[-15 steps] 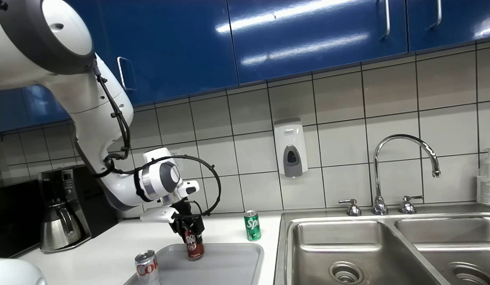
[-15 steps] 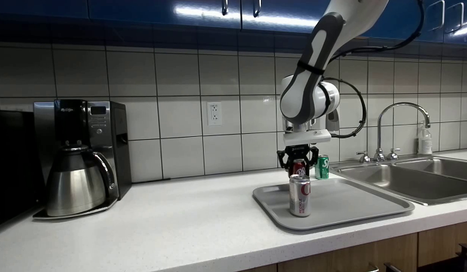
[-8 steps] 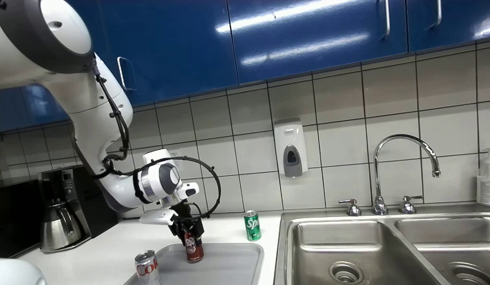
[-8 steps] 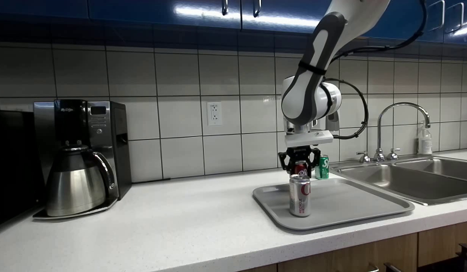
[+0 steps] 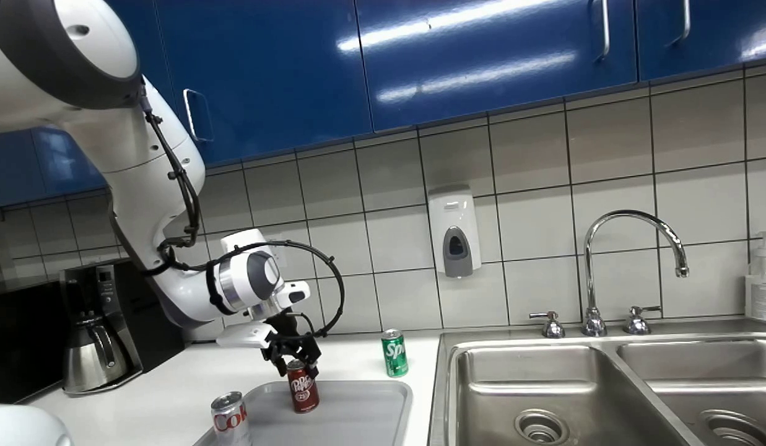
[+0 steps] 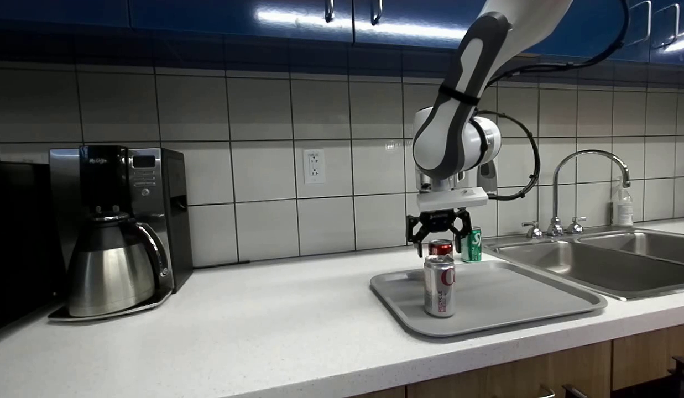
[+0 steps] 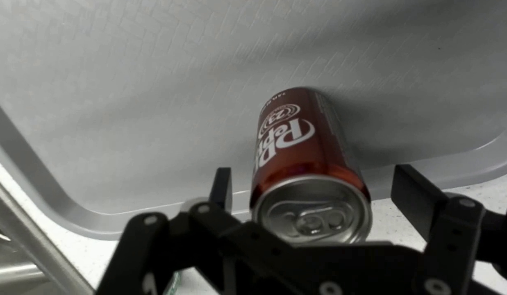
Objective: Put the cans on the grey tray
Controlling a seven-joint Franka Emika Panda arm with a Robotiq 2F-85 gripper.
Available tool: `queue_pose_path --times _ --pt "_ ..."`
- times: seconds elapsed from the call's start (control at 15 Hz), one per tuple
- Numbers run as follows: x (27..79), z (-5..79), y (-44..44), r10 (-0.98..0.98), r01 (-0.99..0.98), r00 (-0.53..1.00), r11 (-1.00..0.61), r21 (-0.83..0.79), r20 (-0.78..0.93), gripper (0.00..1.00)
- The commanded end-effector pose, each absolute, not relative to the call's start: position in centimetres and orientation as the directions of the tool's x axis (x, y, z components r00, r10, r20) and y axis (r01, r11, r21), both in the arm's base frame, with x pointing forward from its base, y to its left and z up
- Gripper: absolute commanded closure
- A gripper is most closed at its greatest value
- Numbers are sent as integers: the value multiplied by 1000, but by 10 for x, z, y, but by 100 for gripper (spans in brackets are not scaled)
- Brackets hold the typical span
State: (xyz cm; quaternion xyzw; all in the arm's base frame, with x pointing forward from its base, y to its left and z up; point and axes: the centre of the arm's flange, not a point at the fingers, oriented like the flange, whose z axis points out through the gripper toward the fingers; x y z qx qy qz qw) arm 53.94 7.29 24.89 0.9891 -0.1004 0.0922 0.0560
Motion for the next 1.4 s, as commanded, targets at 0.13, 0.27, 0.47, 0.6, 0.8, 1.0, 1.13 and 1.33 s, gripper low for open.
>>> queue_pose_path --times 0.13,0.27,0.47,0.6,0.8,1.0,1.13,1.33 --pt "524 281 70 -195 -228 948 -968 109 252 0" --pt "524 290 70 -192 -232 942 -965 120 275 0" --pt "526 301 65 -196 -245 932 -960 133 304 0" --pt "528 305 59 -206 -260 926 -956 136 317 0" --pt "530 308 45 -225 -283 916 -949 137 333 0" --pt "532 308 26 -243 -304 909 -942 140 339 0" --pt "533 308 13 -254 -317 905 -938 141 342 0" --pt "542 300 9 -262 -318 909 -938 136 323 0"
